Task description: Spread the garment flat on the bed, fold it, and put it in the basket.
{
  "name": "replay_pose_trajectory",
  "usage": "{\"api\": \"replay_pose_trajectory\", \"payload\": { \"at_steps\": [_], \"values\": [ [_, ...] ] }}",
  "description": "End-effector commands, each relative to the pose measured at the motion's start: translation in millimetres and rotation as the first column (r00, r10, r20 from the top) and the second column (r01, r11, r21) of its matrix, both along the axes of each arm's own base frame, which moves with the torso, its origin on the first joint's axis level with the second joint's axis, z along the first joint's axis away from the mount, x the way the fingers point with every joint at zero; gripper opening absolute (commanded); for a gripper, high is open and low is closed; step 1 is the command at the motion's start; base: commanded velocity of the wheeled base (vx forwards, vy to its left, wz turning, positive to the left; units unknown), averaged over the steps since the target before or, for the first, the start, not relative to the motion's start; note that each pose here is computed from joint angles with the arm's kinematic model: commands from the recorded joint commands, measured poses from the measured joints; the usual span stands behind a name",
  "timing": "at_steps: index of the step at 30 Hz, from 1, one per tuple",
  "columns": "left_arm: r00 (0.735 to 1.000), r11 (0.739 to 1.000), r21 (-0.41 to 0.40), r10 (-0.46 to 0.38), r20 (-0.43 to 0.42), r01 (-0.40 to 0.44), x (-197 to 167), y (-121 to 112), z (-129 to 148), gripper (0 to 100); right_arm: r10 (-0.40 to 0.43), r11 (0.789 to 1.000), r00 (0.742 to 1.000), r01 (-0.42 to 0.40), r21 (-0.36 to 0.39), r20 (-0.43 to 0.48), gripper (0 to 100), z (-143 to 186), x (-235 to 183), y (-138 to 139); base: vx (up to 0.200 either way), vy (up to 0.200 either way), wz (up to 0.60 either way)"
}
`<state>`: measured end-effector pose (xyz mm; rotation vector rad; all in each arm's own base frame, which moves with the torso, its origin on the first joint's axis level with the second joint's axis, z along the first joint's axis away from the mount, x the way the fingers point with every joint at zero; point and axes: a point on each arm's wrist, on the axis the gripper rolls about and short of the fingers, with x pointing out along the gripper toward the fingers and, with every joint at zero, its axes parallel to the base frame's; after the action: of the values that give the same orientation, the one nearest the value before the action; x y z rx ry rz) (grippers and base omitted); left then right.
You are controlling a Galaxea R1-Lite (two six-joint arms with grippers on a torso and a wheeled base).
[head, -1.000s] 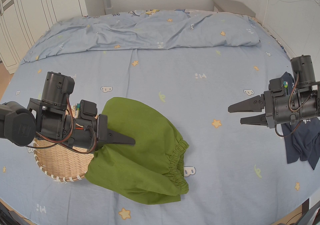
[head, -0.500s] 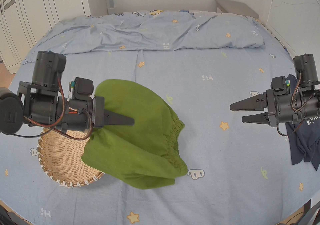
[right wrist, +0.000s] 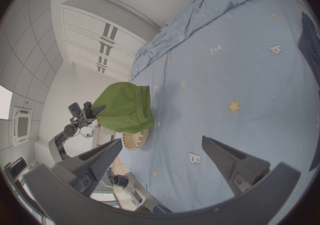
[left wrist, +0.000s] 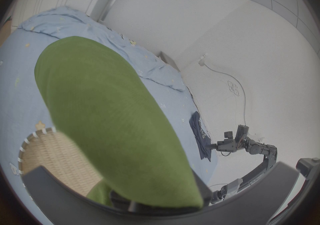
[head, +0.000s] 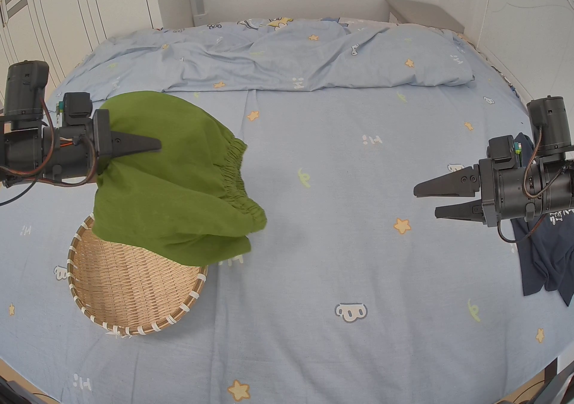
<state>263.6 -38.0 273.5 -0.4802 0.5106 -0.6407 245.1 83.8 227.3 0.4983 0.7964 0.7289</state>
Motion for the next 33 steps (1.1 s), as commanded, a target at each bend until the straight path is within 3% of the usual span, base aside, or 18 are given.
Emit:
{"api": "replay_pose_trajectory", "payload": {
  "at_steps": [1, 11, 21, 25, 33],
  "values": [
    [0.997, 0.998, -0.006, 0.069, 0.020, -0.069, -4.3, 20.4, 6.3, 0, 0.003, 1.000, 1.000, -0.003, 0.000, 0.000, 100, 0.1, -0.8, 0.7, 0.000, 0.000, 0.00],
    [0.986, 0.992, -0.004, 0.126, -0.112, -0.127, -23.3, 34.3, -18.1, 0, 0.001, 1.000, 1.000, -0.001, 0.003, 0.006, 100, 1.8, -1.5, 0.0, 0.000, 0.000, 0.00],
    [0.942, 0.973, -0.025, 0.214, -0.257, -0.228, -39.7, 49.6, -49.5, 0, 0.010, 1.000, 1.000, -0.010, 0.007, 0.018, 100, 5.3, -8.4, 0.1, 0.000, 0.000, 0.00],
    [0.916, 0.967, -0.014, 0.237, -0.324, -0.255, -42.0, 54.9, -68.8, 0, 0.021, 1.000, 1.000, -0.021, 0.007, 0.019, 100, 5.6, -11.0, 2.1, 0.000, 0.000, 0.00],
    [0.829, 0.952, 0.019, 0.276, -0.487, -0.306, -6.7, 73.1, -114.0, 0, 0.039, 0.999, 0.999, -0.039, 0.003, 0.012, 100, 2.7, -14.0, 5.9, 0.000, 0.000, 0.00]
  ]
}}
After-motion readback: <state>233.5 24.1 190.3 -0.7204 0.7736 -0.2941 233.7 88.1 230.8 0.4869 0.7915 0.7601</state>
